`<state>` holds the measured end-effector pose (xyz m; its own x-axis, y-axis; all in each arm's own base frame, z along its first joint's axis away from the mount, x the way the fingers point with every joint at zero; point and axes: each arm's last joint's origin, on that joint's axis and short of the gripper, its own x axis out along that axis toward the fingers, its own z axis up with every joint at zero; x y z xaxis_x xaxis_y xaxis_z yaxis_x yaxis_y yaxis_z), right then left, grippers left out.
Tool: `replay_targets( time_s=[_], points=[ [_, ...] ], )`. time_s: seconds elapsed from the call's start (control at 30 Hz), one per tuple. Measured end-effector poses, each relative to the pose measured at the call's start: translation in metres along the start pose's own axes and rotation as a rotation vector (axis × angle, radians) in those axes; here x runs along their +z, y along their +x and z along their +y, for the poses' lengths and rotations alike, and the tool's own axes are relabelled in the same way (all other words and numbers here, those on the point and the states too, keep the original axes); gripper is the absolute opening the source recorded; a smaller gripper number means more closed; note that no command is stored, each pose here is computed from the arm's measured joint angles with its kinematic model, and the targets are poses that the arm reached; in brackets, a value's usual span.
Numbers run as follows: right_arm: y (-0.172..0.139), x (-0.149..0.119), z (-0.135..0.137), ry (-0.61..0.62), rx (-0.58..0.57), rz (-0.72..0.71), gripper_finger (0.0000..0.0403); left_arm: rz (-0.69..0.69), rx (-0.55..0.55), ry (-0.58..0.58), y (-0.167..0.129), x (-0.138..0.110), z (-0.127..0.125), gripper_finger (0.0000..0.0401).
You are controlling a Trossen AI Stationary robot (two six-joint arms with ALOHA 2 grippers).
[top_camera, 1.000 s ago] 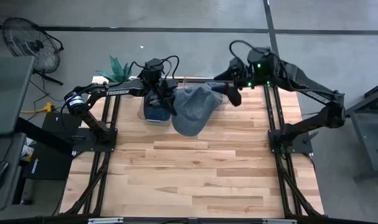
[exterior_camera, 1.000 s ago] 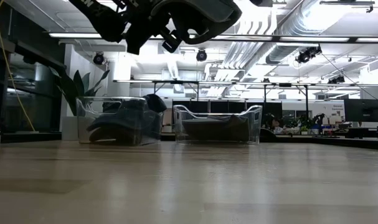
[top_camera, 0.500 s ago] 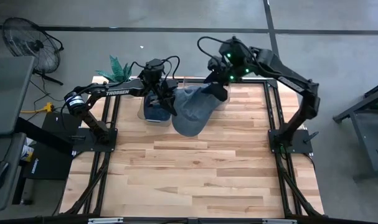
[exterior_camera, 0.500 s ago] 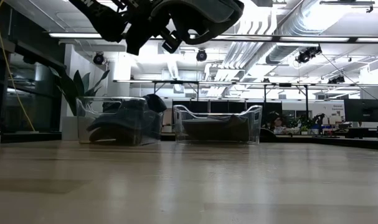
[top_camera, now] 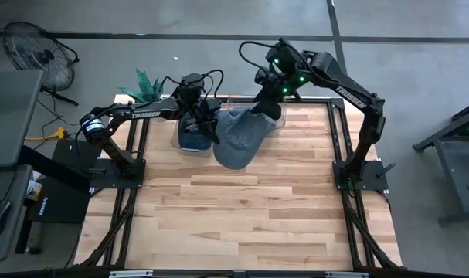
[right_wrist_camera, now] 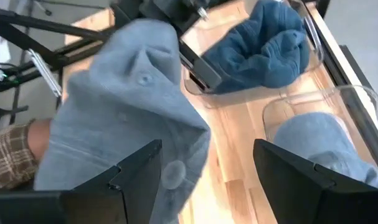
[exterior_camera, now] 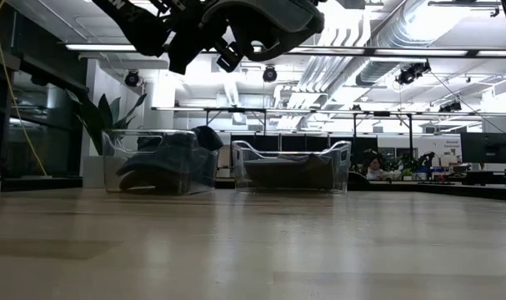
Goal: Pick & Place hat
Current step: Put the gray cap into the right transparent bin
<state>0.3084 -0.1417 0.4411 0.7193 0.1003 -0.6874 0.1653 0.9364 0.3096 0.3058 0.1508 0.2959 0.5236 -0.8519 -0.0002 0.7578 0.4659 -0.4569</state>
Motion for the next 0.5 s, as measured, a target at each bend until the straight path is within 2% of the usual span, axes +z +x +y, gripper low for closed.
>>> replay_targets(
  time_s=[0.5],
  points=[
    [0.013,-0.001,-0.010,0.016,-0.003,0.051,0.0246,0.000,0.000,0.001,0.000,0.000,0.000,0.0004]
  ],
)
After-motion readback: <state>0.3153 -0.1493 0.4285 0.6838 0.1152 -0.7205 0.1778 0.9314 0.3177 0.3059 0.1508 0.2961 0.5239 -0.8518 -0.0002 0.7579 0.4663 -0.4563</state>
